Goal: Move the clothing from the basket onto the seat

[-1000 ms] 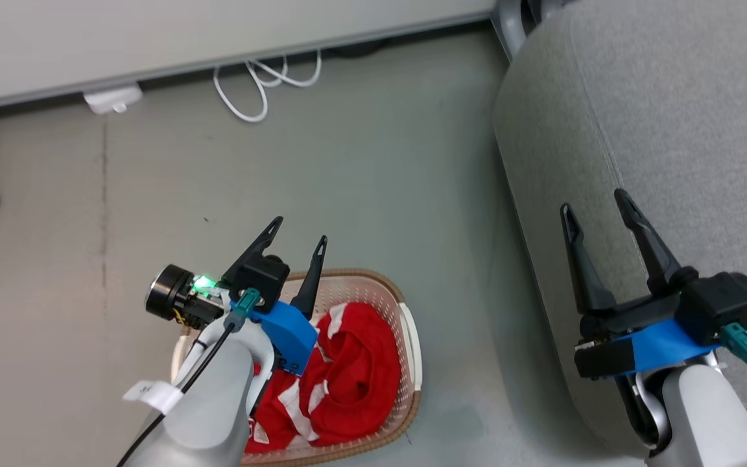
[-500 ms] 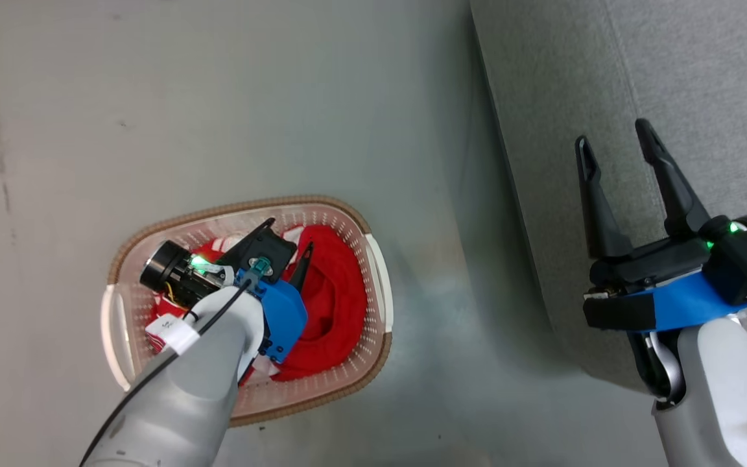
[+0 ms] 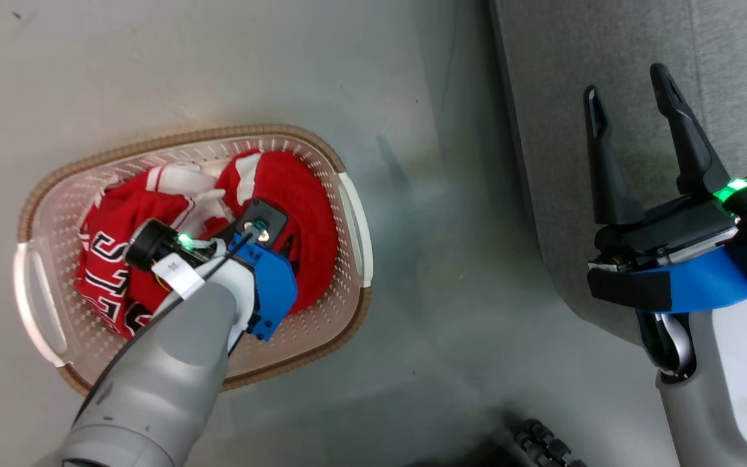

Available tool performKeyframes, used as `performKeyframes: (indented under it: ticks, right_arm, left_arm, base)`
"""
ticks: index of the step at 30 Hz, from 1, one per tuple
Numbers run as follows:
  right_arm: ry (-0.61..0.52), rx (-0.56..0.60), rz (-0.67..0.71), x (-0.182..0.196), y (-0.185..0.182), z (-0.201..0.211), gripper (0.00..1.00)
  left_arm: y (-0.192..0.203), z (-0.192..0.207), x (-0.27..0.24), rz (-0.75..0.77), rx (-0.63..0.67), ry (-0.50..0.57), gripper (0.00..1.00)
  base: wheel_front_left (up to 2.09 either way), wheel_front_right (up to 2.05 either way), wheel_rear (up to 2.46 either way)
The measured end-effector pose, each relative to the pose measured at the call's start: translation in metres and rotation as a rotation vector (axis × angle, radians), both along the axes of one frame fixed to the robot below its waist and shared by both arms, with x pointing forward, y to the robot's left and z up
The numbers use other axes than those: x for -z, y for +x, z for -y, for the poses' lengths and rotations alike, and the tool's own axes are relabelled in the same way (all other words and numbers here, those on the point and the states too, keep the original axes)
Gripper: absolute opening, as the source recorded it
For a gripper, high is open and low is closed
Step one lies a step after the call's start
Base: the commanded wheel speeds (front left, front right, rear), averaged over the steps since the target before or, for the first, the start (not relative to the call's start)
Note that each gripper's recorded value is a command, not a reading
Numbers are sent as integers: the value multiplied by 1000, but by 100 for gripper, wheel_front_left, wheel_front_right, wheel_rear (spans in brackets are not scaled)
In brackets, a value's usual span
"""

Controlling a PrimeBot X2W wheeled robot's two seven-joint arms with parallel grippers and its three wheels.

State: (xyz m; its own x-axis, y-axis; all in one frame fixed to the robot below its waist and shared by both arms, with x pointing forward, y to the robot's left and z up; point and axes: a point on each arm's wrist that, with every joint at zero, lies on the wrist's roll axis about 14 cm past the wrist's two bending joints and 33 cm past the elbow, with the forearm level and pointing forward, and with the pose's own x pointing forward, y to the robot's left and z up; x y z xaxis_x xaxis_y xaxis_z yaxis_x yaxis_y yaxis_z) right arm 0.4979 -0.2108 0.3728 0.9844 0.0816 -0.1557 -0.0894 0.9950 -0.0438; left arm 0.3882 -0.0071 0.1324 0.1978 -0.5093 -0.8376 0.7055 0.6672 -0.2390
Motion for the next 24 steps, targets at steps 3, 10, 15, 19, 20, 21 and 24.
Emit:
performKeyframes:
  ticks: [3, 10, 15, 19, 20, 21, 24]
  right_arm:
    - [0, -3, -18, 12, 3, 0, 100]
    - [1, -14, -50, 35, 6, -3, 100]
    - [2, -18, -60, 44, 8, -5, 100]
    - [3, -22, -66, 50, 8, -6, 100]
    - [5, -23, -68, 51, 8, -7, 100]
    - [7, -22, -70, 52, 8, -7, 100]
    - [8, -24, -78, 57, 7, -7, 100]
  left_arm:
    - [-5, -6, 19, -56, 17, 39, 100]
    - [-25, -10, 52, -163, 57, 89, 100]
    - [-24, -13, 67, -184, 65, 103, 100]
    - [-26, -17, 77, -212, 72, 129, 100]
    - [-29, -16, 78, -224, 69, 127, 100]
    - [-31, -15, 80, -229, 73, 126, 100]
    - [-33, -11, 84, -241, 78, 122, 100]
  base:
    - [0, 0, 0]
    - [0, 0, 0]
    - [0, 0, 0]
    - [0, 0, 0]
    - [0, 0, 0]
    - [0, 0, 0]
    - [0, 0, 0]
